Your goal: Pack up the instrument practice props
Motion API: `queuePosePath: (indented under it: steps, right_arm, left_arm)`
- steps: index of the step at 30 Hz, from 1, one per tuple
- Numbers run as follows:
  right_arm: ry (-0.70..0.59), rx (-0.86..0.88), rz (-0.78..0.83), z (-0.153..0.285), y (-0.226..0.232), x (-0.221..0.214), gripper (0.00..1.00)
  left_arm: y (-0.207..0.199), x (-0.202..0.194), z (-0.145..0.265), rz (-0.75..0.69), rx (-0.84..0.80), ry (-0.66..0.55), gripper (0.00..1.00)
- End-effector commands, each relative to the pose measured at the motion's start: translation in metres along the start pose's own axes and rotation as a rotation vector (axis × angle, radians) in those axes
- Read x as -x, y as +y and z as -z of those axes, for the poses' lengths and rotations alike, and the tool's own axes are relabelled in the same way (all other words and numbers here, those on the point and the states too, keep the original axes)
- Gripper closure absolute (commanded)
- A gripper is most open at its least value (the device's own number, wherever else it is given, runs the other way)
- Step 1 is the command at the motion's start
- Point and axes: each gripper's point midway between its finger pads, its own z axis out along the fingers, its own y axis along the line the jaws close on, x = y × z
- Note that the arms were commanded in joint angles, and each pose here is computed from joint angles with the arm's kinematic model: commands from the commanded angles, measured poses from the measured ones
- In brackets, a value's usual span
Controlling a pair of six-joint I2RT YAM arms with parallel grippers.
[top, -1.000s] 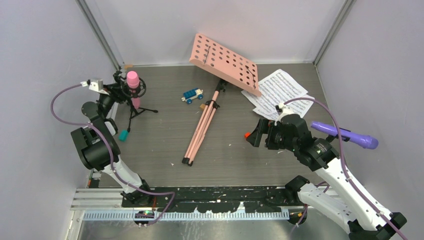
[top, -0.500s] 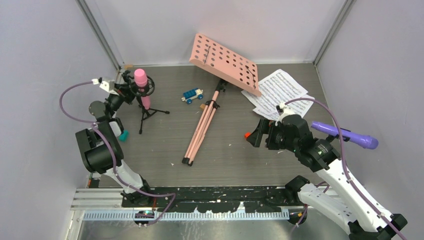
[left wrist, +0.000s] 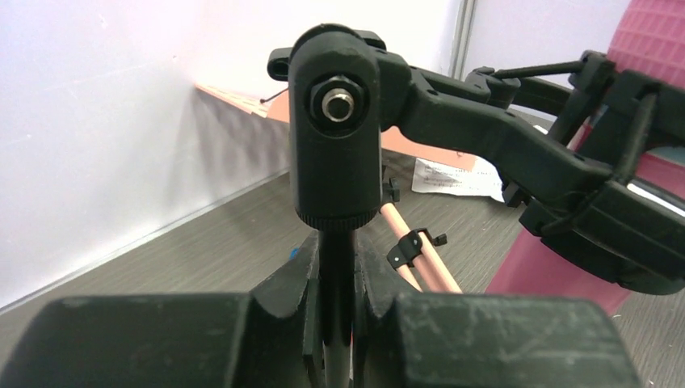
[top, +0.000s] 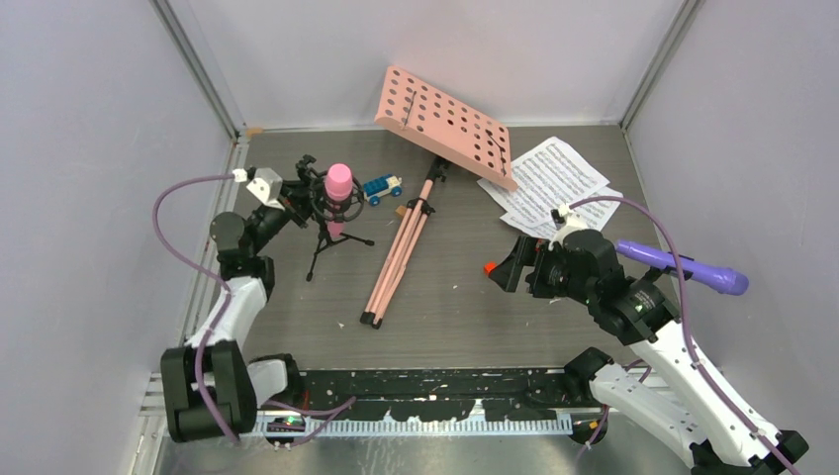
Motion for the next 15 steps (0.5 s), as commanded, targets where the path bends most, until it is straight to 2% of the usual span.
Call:
queuePosePath:
  steps: [1, 7, 11, 15]
  right_arm:
    - [-0.019, 0.035, -0.010, 0.001, 0.008, 0.006, 0.00]
    - [-0.025, 0.034, -0.011, 0.000, 0.009, 0.008, 0.00]
    - [-0.021, 0.034, -0.012, -0.001, 0.009, 0.008, 0.00]
    - [-0.023, 0.046, 0.001, -0.002, 0.010, 0.007, 0.00]
  left_arm:
    - [0.003, 0.006, 0.008, -0.094, 0.111, 0.017, 1.00]
    - [-0.003, 0.001, 0.017, -0.034, 0.174, 0.004, 1.00]
    - [0.002, -0.017, 0.024, 0.011, 0.226, 0.027, 1.00]
    - [0.001, -0.021, 0.032, 0.028, 0.265, -0.023, 1.00]
